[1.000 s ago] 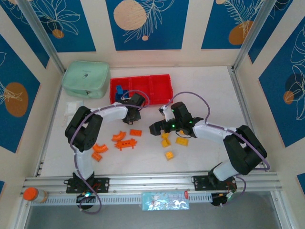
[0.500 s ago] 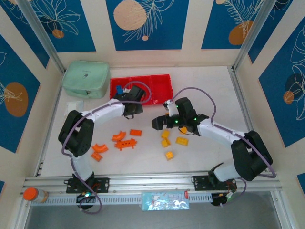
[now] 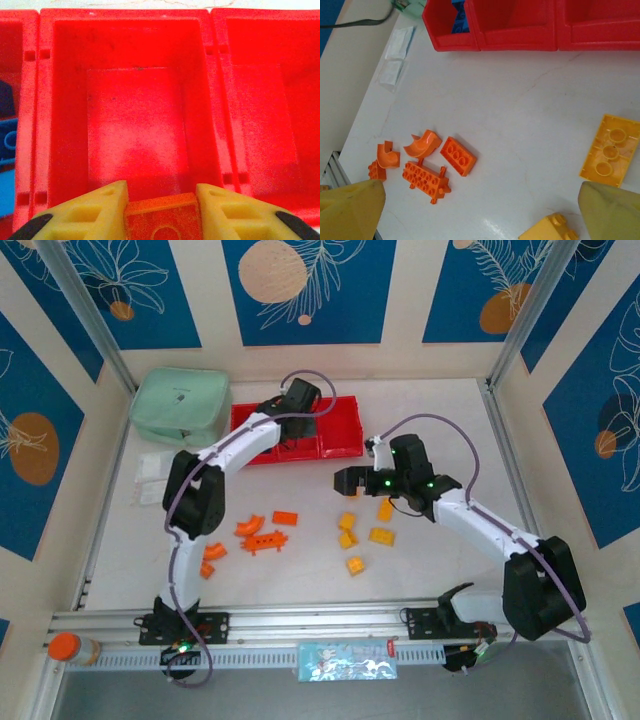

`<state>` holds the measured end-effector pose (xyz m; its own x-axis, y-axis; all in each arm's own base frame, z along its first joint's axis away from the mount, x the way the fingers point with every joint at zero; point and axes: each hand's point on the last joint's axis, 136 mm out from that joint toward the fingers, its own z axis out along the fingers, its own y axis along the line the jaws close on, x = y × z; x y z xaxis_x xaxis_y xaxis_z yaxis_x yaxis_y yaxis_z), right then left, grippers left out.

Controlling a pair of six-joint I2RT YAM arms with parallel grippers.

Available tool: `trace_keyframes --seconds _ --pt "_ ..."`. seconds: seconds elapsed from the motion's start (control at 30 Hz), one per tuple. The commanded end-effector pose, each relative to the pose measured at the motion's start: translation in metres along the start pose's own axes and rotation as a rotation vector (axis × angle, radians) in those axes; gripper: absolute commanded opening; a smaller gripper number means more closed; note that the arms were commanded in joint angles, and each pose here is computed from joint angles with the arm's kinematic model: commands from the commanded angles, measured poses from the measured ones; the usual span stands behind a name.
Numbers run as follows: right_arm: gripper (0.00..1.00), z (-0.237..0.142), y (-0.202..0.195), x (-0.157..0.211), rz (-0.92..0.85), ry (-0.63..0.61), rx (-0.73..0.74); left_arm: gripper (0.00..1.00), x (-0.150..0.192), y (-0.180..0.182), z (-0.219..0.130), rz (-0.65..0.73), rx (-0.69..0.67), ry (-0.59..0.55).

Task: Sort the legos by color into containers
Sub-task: Place the lego in the container, then pick up the lego from the center of the table.

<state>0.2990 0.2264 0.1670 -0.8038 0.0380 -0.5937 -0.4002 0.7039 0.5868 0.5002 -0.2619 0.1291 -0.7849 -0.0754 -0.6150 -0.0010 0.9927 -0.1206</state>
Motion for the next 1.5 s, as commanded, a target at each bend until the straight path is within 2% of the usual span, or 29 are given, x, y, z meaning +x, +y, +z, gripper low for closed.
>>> trace_keyframes --seconds 0.0,0.1,0.27,0.37,0.6,1.0,1.07,1.17,1.27,1.47 --pt "0.99 -0.014 0.012 -0.007 0.002 -0.016 -0.030 0.42 -0.009 0.009 0.005 0.038 -0.041 0.012" --pt "0.99 -0.022 0.018 -0.011 -0.006 -0.030 -0.036 0.50 -0.017 0.007 0.003 0.044 -0.036 0.016" --pt "0.99 -0.028 0.021 -0.011 -0.009 -0.026 -0.038 0.54 -0.023 0.004 -0.015 0.046 -0.004 0.009" --pt "0.99 -0.029 0.022 -0.003 0.004 0.007 -0.042 0.57 -0.016 -0.006 -0.033 0.049 0.066 0.028" --pt "0.99 -0.028 0.024 0.028 0.039 0.107 -0.033 0.70 0.043 -0.008 -0.081 0.090 0.173 0.102" --pt "0.99 -0.016 0.029 0.083 0.062 0.234 -0.047 0.92 0.172 0.033 -0.135 0.128 0.117 0.291" --pt "0.99 -0.013 0.028 0.091 0.073 0.242 -0.051 0.95 0.192 0.029 -0.137 0.123 0.160 0.327" --pt "0.99 -0.008 0.026 0.098 0.096 0.252 -0.059 0.98 0.213 0.041 -0.136 0.123 0.097 0.371" --pt "0.99 -0.005 0.025 0.101 0.108 0.256 -0.059 1.00 0.229 0.037 -0.132 0.127 0.094 0.394" --pt "0.99 -0.004 0.023 0.099 0.100 0.245 -0.046 0.99 0.232 0.038 -0.114 0.154 0.032 0.388"
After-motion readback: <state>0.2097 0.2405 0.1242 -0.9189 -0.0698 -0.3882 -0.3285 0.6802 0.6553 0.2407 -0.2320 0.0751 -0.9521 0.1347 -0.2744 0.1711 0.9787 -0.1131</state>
